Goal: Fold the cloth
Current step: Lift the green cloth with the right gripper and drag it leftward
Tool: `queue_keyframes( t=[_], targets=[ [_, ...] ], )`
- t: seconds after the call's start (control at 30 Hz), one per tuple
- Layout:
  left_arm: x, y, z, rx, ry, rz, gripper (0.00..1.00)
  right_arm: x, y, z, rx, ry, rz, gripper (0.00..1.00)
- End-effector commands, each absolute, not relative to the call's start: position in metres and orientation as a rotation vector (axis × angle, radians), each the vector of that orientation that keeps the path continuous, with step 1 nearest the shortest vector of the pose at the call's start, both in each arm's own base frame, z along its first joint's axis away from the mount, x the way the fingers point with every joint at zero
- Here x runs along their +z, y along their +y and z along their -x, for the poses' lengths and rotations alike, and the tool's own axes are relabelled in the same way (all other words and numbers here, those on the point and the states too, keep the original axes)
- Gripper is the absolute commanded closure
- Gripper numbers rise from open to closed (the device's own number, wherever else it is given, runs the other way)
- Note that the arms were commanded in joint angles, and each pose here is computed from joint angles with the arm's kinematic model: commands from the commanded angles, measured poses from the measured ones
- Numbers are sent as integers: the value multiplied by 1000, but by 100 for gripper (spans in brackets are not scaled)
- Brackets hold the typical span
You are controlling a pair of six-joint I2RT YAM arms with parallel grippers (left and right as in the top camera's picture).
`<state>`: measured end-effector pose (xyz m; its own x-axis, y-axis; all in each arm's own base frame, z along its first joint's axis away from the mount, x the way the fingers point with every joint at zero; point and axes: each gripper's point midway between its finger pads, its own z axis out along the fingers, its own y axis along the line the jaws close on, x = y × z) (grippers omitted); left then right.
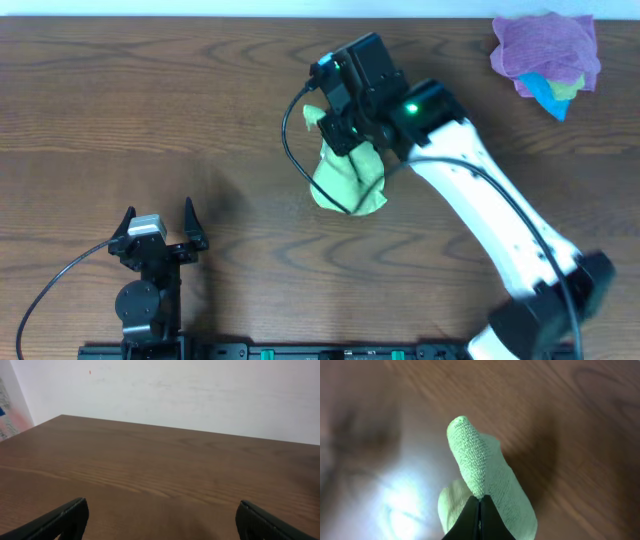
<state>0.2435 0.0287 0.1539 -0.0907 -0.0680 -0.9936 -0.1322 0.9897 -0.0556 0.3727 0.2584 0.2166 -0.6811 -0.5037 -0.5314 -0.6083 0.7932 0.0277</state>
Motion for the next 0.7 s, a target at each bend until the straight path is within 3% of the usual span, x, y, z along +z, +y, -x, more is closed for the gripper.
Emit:
queue_keyframes(
  t=[0.0,0.23,0.63,0.67],
  targets=[
    [135,31,-241,82,1726,157,5,173,255,-396,188,2539,824,99],
    [135,31,-242,82,1726,157,5,126,228,-444,43,2596,622,99],
    [135,31,-242,82,1726,157,5,162,145,-555,-70,2306,205,99],
    [135,31,-241,82,1726,157,5,166,150,-560,-3,2282,222,78]
  ],
)
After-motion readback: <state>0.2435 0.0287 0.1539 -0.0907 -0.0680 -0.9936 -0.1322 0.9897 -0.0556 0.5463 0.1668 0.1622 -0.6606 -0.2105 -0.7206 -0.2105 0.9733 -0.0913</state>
